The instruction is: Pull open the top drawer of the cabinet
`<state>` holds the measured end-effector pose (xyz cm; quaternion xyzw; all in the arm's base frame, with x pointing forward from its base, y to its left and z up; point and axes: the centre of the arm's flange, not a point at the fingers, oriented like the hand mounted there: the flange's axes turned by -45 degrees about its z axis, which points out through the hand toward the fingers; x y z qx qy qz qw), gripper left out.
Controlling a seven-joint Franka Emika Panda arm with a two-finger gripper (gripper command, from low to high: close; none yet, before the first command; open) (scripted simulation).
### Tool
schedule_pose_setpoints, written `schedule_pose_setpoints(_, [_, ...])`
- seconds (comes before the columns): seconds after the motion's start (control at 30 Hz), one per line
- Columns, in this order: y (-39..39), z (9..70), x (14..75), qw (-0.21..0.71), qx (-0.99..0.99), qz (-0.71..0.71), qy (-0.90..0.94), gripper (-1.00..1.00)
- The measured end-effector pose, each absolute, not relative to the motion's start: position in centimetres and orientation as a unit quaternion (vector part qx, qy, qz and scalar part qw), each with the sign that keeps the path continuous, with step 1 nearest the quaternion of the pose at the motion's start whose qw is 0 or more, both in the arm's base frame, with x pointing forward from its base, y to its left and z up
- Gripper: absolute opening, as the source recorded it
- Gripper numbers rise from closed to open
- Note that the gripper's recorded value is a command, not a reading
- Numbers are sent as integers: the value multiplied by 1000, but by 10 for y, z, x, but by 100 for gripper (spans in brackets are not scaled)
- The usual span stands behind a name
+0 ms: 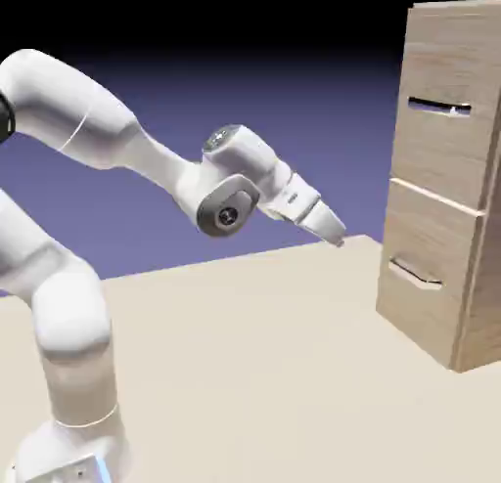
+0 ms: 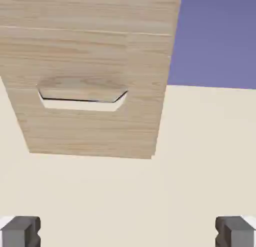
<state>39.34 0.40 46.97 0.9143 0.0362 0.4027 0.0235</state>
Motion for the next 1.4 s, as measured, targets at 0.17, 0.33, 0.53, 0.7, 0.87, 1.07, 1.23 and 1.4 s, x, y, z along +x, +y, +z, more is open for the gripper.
schedule_pose_setpoints(0.17, [6,514,409,96,882,454,81,0])
schedule_pose_setpoints(0.33, [14,550,425,168,846,490,130,0])
schedule_pose_setpoints(0.53, [30,583,445,250,798,514,192,0])
schedule_pose_setpoints(0.7, [46,602,465,310,756,523,245,0])
schedule_pose_setpoints(0.87, [62,612,488,362,712,523,297,0])
schedule_pose_setpoints(1.07, [79,615,517,412,660,517,357,0])
schedule_pose_setpoints(1.23, [90,612,543,444,617,509,403,0])
schedule_pose_setpoints(1.4, [96,605,568,468,575,503,444,0])
